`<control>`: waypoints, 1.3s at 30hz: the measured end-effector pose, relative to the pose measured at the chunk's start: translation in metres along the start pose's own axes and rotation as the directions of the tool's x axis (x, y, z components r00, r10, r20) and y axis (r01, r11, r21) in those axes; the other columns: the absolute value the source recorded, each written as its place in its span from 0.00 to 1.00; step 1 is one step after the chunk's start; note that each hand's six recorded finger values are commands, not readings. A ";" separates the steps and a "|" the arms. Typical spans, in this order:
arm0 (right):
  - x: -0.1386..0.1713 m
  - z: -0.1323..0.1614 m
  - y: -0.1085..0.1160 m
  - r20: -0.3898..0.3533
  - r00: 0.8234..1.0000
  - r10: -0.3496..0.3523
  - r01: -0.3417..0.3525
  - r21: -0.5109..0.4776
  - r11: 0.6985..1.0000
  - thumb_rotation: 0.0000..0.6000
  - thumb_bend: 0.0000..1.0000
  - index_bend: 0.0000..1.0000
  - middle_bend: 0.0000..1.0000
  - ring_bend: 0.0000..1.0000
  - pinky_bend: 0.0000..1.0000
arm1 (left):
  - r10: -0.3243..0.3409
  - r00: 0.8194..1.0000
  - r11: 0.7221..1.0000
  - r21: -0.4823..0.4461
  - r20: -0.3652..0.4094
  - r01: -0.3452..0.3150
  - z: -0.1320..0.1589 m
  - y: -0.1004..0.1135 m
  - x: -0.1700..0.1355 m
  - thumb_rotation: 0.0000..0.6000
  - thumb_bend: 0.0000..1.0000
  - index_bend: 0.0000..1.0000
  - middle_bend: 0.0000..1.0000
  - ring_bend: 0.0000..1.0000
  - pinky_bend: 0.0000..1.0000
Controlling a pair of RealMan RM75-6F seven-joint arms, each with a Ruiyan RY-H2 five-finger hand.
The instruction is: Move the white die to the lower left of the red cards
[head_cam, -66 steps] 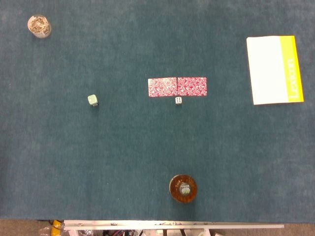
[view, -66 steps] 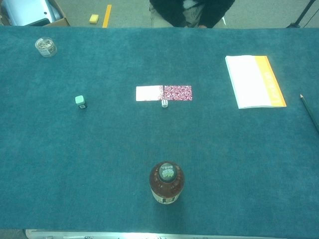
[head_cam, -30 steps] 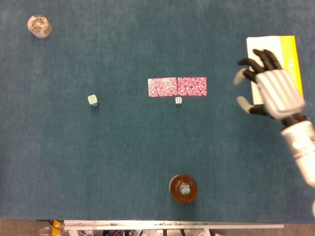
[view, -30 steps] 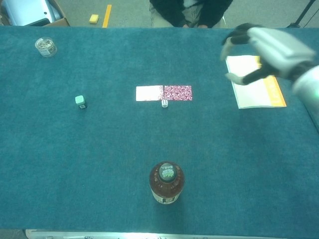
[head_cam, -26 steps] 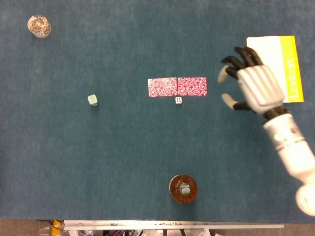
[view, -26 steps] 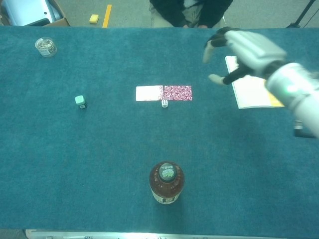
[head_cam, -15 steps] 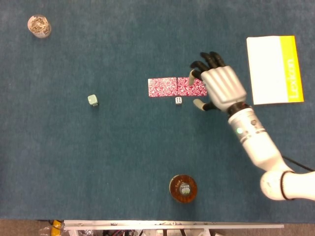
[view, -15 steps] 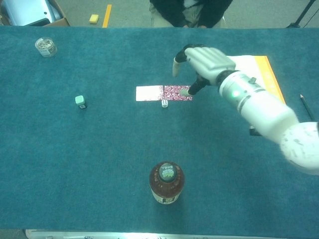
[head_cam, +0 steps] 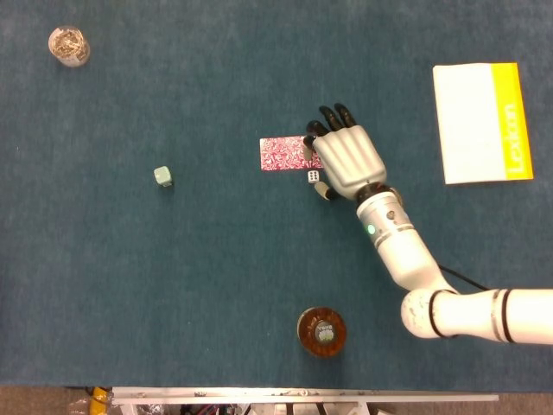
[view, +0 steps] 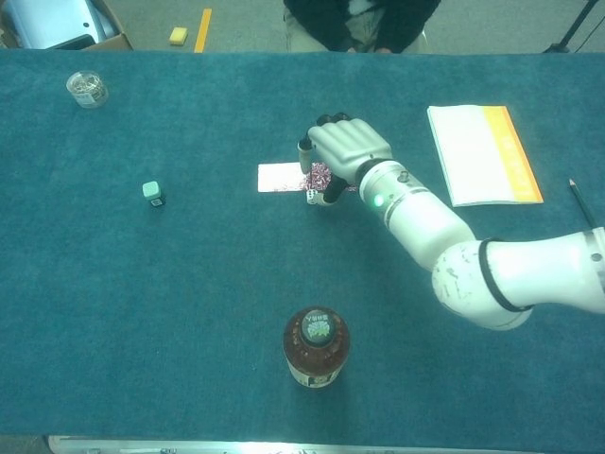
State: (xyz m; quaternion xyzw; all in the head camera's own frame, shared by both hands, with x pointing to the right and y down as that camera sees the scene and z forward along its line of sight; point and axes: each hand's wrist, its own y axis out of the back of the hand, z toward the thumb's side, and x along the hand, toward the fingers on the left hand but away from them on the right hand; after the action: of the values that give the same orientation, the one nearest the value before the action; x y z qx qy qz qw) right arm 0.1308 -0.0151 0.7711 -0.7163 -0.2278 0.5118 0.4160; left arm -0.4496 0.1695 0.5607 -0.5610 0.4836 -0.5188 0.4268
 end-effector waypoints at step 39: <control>-0.019 0.006 -0.023 0.051 0.997 0.052 -0.056 0.077 0.995 1.00 0.26 0.55 0.28 0.06 0.02 | -0.009 1.000 1.000 -0.008 -0.025 0.009 -0.012 -0.006 0.000 1.00 0.44 0.27 0.18 0.04 0.05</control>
State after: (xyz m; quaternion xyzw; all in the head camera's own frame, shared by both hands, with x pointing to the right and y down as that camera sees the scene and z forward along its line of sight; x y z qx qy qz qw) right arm 0.1201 -0.0142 0.7995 -0.6925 -0.1980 0.5490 0.4240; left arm -0.4607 0.1708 0.5681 -0.5584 0.4883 -0.5258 0.4163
